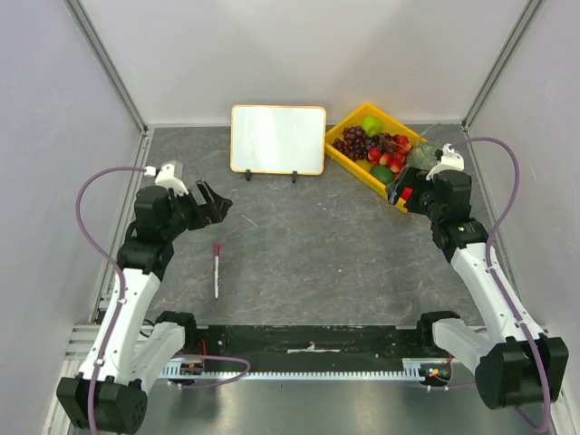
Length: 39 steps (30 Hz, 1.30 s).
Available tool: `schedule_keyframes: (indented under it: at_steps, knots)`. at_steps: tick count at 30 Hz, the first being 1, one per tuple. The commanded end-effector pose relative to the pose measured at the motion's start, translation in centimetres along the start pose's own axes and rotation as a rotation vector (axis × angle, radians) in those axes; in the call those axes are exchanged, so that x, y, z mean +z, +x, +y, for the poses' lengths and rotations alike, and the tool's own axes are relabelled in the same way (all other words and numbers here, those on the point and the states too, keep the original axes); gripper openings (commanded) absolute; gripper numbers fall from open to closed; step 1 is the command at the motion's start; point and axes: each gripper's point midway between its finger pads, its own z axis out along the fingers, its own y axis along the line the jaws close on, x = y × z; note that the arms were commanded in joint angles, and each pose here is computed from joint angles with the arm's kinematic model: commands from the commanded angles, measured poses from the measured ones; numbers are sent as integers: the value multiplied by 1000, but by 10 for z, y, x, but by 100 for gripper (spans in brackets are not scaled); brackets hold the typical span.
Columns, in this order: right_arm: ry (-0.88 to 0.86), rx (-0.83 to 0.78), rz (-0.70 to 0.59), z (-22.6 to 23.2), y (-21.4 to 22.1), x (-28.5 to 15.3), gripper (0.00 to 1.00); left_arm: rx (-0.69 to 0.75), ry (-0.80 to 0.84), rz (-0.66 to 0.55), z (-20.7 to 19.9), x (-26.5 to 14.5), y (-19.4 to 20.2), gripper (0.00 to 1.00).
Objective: Write a sentence on the whiteboard
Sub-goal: Pick up the whiteboard marker without the cap from the center of the board.
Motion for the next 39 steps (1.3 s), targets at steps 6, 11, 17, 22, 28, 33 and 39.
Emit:
schedule_keyframes:
  at_steps: [6, 11, 17, 22, 28, 33, 39]
  knots:
    - [-133, -62, 65, 18, 16, -4, 98, -198, -61, 136, 7, -9, 40, 100]
    - [-194, -83, 106, 33, 27, 1, 98, -272, -217, 307, 35, -7, 83, 98]
    - [-251, -154, 198, 63, 58, 11, 98, -278, -333, 505, 55, -5, 128, 93]
    - [-266, -176, 269, 76, 86, 16, 98, -222, -409, 596, 53, 3, 151, 85]
    - [-280, -190, 315, 80, 102, 18, 98, -171, -548, 692, 76, 6, 179, 84]
    - [-272, -194, 337, 76, 111, 20, 98, -128, -611, 649, 88, 9, 170, 82]
    - [-264, -201, 369, 73, 121, 25, 98, -99, -642, 731, 99, 18, 186, 76]
